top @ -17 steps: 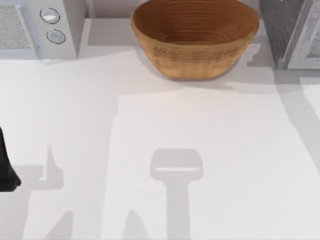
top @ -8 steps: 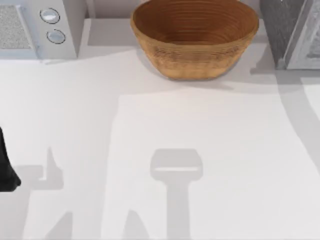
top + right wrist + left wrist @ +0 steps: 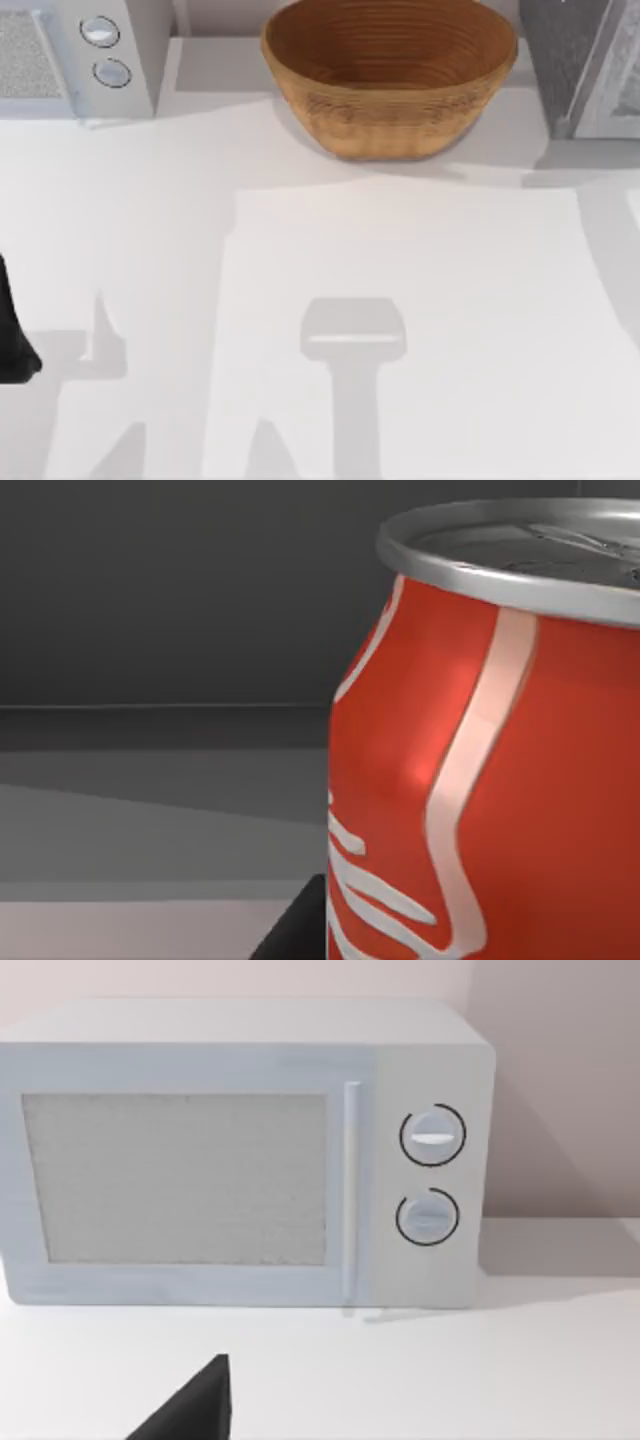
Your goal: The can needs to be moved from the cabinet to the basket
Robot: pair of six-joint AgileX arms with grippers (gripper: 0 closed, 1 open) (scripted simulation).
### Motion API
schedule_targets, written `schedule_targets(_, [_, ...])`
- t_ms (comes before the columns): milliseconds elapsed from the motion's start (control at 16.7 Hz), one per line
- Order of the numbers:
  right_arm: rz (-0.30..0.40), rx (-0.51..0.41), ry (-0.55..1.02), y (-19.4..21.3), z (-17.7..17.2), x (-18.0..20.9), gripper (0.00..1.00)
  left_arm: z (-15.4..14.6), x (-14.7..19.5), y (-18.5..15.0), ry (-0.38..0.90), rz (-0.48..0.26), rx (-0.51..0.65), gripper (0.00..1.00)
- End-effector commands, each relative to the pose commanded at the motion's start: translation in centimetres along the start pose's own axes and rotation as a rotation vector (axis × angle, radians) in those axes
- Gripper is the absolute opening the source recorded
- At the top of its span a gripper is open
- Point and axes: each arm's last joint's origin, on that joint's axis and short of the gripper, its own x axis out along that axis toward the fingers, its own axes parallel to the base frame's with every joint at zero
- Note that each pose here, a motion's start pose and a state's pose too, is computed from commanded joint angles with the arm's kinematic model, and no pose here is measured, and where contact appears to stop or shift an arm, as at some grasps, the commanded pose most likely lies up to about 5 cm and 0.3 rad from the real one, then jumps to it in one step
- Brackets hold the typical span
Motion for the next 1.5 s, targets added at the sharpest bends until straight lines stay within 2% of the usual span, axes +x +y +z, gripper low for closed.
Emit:
schedule_targets(240, [0.029,-0.02,0.035,-0.7,-6.4,-2.1,0.0,0.0,0.0,0.0,0.0,0.0,0.0,1.0])
schedule_targets(600, [0.018,-0.017,0.08,-1.9,-20.0,-5.0,0.0,0.0,0.0,0.0,0.0,0.0,0.0,1.0])
schedule_targets(780, [0.029,-0.017,0.101,-2.2,-27.4,-5.8,0.0,0.0,0.0,0.0,0.0,0.0,0.0,1.0])
schedule_targets(900, [0.04,-0.016,0.089,-2.3,-31.0,-6.1,0.0,0.0,0.0,0.0,0.0,0.0,0.0,1.0])
schedule_targets(1140, [0.041,-0.011,0.044,-2.5,-35.0,-6.4,0.0,0.0,0.0,0.0,0.0,0.0,0.0,1.0])
schedule_targets(1500, [0.034,-0.005,0.048,-2.6,-35.8,-6.3,0.0,0.0,0.0,0.0,0.0,0.0,0.0,1.0])
